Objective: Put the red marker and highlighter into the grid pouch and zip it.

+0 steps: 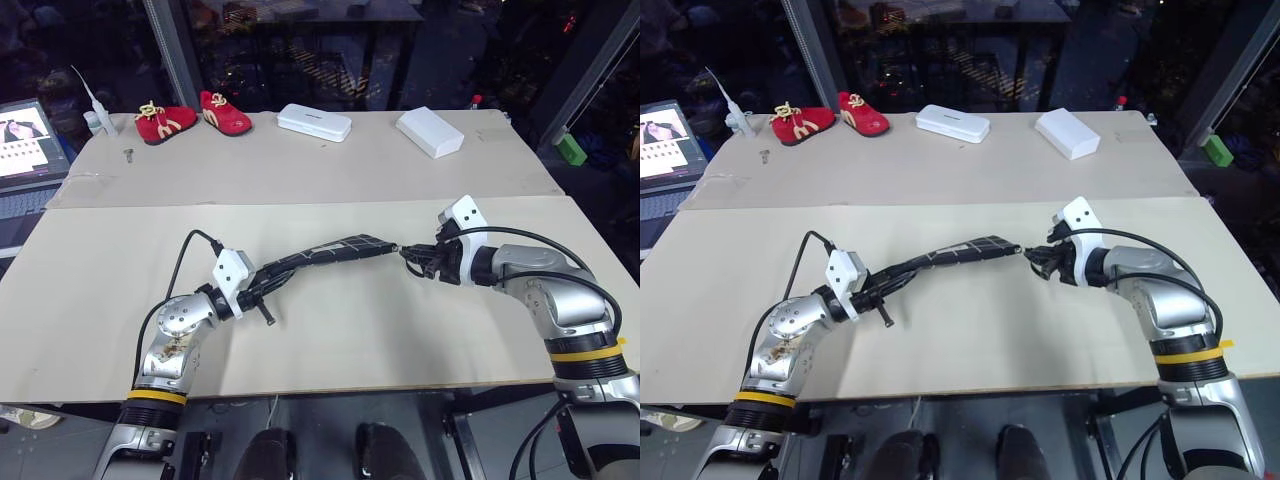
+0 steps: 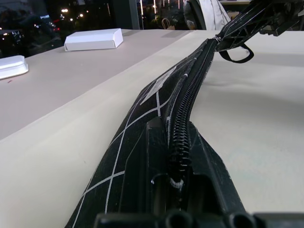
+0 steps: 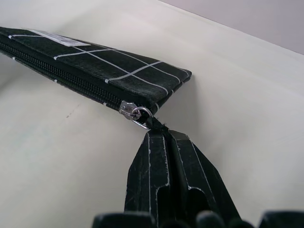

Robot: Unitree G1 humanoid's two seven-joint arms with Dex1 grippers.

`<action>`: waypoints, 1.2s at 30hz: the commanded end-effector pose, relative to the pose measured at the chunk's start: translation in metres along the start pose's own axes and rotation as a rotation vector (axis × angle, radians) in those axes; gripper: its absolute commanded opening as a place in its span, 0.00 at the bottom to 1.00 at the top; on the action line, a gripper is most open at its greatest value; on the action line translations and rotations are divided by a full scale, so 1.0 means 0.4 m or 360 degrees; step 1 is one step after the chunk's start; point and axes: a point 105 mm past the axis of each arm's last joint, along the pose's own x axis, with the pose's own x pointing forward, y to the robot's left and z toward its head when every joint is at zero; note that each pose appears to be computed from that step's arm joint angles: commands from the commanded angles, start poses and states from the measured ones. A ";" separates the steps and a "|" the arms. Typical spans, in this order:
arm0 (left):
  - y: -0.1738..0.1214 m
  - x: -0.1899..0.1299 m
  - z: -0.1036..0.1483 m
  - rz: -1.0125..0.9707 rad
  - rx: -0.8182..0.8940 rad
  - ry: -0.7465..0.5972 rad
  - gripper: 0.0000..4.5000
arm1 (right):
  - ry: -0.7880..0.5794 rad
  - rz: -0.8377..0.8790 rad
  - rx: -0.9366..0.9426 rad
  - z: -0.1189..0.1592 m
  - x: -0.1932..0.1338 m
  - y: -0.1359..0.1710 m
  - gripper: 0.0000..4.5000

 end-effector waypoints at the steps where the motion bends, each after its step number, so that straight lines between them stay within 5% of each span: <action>1: 0.014 -0.005 0.014 0.0021 0.0046 -0.0020 0.00 | -0.0091 0.0171 0.0017 0.006 0.006 0.063 0.20; 8: 0.006 0.012 0.018 -0.0018 0.0054 -0.0037 0.00 | 0.0016 0.0277 0.0050 -0.065 0.000 0.104 0.74; 10: -0.001 0.021 0.023 -0.0059 0.0066 -0.0045 0.00 | 0.0028 0.0181 0.0056 -0.079 -0.039 0.066 0.88; 19: -0.043 0.064 0.034 -0.0359 0.0193 -0.0047 0.00 | -0.0077 -0.0053 0.0029 -0.078 -0.249 -0.007 0.88; 27: -0.053 0.075 -0.008 -0.0535 0.0272 0.0054 0.00 | -0.0048 -0.0150 0.0068 -0.108 -0.251 -0.011 0.88; 36: -0.051 0.070 0.004 -0.0555 0.0320 0.0029 0.67 | -0.0007 -0.0143 0.0075 -0.124 -0.229 -0.011 0.89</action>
